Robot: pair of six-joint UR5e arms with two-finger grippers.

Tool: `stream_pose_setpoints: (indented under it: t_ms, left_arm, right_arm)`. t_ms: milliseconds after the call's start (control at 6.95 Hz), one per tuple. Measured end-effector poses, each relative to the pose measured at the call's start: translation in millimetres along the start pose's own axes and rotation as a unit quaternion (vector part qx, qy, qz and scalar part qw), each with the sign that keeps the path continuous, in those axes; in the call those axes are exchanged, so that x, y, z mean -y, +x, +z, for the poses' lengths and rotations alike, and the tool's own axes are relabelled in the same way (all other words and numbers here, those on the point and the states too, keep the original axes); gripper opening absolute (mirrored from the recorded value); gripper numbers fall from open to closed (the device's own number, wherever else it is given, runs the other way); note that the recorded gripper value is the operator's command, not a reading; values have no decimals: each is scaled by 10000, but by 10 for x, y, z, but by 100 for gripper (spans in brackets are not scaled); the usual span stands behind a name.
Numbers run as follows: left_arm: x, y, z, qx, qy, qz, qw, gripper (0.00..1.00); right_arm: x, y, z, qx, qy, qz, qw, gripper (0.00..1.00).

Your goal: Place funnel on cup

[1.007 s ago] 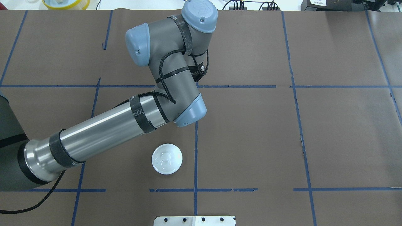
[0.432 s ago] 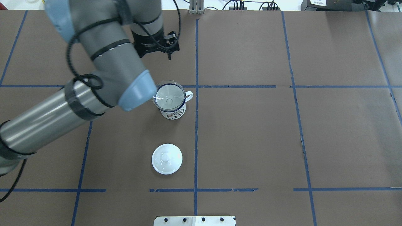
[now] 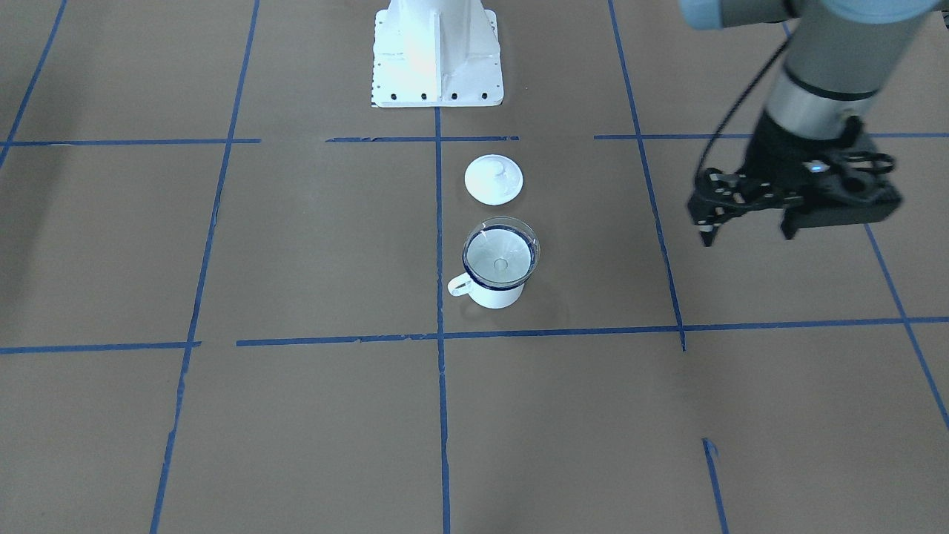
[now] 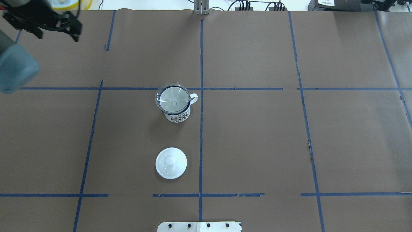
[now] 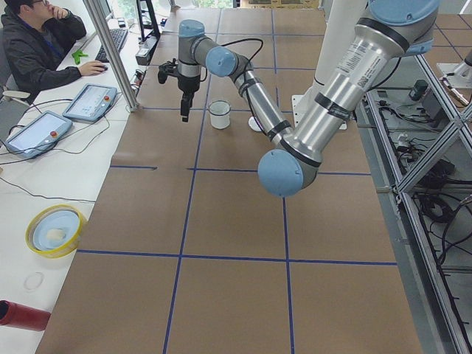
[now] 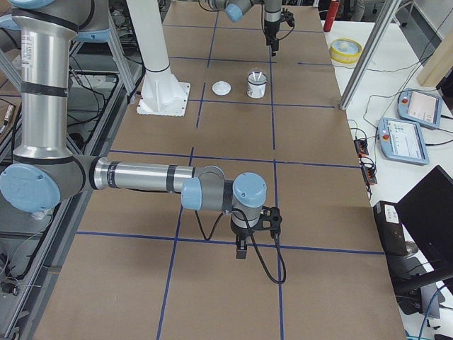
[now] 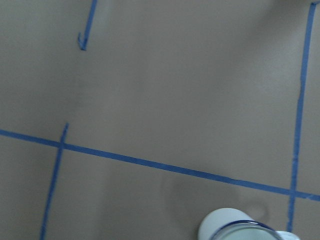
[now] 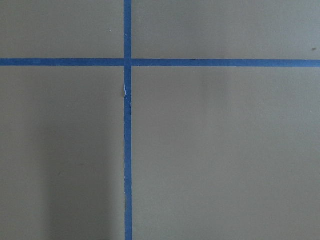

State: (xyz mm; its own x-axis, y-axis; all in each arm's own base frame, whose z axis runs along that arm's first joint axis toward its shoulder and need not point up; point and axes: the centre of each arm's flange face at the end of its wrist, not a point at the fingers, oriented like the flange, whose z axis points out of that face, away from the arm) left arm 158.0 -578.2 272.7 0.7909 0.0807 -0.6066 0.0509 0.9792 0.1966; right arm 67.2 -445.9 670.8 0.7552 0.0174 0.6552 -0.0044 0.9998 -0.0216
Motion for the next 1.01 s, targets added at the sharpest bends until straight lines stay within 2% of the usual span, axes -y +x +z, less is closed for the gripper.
stream_pose_setpoints:
  t_ms: [144, 288, 432, 719, 1007]
  left_arm:
    - [-71, -1258, 88, 153, -136, 613, 9979, 100]
    - [-330, -2476, 256, 65, -268, 807, 9964, 100]
    - [-774, -3378, 531, -195, -432, 559, 9973, 100]
    - [-1446, -4182, 1088, -446, -866, -17, 9952, 100]
    - [-1770, -4367, 1293, -508, -945, -125, 9941, 100]
  right_arm:
    - [0, 0, 0, 0, 0, 0, 10000, 100]
    - [0, 0, 0, 0, 0, 0, 10000, 100]
    - [0, 0, 0, 0, 0, 0, 10000, 100]
    - [0, 0, 0, 0, 0, 0, 10000, 100]
    - [0, 0, 0, 0, 0, 0, 10000, 100]
